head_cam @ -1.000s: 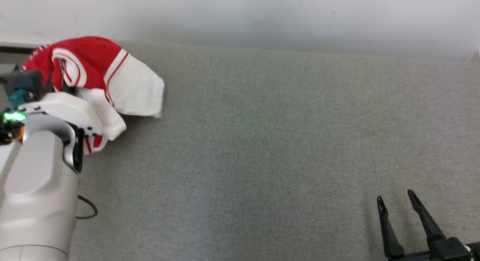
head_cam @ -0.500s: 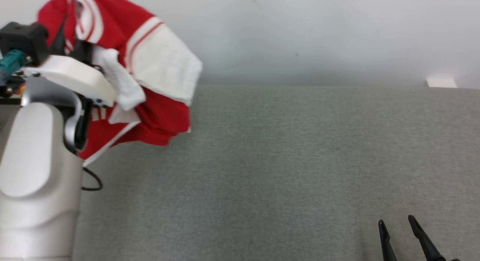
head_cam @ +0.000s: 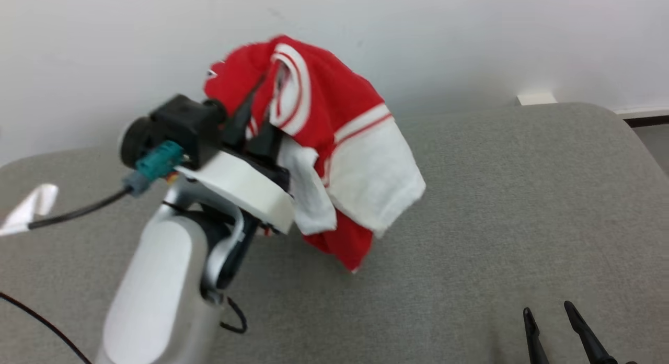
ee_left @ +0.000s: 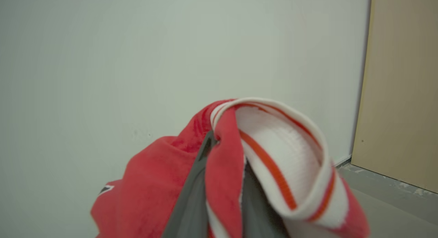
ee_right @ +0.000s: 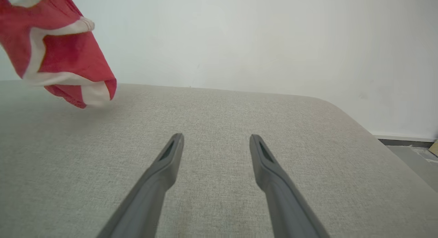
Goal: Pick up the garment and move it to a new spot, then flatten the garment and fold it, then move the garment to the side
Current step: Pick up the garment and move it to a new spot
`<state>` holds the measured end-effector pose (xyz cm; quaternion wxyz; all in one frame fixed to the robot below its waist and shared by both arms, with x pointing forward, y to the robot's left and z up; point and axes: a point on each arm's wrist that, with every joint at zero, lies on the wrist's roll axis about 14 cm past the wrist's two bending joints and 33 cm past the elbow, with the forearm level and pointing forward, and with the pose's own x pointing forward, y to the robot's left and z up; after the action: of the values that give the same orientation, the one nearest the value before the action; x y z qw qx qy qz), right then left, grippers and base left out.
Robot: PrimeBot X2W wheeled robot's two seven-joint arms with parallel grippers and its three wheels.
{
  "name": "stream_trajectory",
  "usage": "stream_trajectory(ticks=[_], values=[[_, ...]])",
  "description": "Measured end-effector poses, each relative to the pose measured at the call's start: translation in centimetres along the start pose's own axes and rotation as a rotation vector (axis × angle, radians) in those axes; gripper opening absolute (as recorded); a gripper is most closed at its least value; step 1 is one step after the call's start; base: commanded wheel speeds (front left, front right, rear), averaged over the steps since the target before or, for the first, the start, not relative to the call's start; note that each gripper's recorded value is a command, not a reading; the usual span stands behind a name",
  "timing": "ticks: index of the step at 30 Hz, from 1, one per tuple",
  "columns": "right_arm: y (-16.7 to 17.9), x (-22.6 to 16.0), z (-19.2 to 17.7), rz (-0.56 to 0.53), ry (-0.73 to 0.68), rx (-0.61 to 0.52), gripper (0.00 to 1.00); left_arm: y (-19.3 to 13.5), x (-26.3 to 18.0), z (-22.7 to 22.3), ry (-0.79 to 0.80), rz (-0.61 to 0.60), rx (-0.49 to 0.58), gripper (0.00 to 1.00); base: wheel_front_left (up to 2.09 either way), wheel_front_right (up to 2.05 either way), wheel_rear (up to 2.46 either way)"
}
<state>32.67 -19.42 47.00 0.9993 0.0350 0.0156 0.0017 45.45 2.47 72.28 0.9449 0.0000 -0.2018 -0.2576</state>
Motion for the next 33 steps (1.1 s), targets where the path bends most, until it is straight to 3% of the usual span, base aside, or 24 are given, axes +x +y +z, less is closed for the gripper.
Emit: stream_trajectory(ticks=[5,10,15,22,23,24,25,33], values=[[-1.4,-1.0,0.0,-0.052,0.001,-0.001,1.00,-6.3,0.2,-2.1,0.021,-0.132,-0.090,0.00,0.00,0.00,0.00],[-2.3,-1.6,0.2,-0.087,-0.003,-0.003,1.00,-10.4,-0.7,-7.8,0.155,-0.188,-0.166,0.00,0.00,0.00,0.00],[-3.3,-2.2,-0.1,-0.122,0.008,-0.005,1.00,-12.4,-3.6,-15.8,0.373,-0.198,-0.159,0.00,0.00,0.00,0.00],[-3.5,-2.0,-0.5,-0.127,0.024,-0.007,1.00,-11.9,-8.8,-24.2,0.606,-0.179,-0.124,0.00,0.00,0.00,0.00],[-3.5,-2.0,-0.6,-0.126,0.026,-0.008,1.00,-11.9,-9.3,-24.8,0.623,-0.189,-0.117,0.24,0.00,0.00,0.00],[-3.4,-1.9,-0.6,-0.122,0.026,-0.008,1.00,-11.9,-9.6,-25.1,0.628,-0.192,-0.112,0.86,0.00,0.00,0.00],[-3.3,-1.8,-0.6,-0.119,0.026,-0.008,1.00,-11.7,-9.7,-25.3,0.625,-0.187,-0.110,1.00,0.00,0.00,0.00],[-3.0,-1.5,-0.3,-0.101,0.016,-0.012,1.00,-9.7,-8.7,-23.7,0.553,-0.121,-0.118,1.00,0.00,0.00,0.00]])
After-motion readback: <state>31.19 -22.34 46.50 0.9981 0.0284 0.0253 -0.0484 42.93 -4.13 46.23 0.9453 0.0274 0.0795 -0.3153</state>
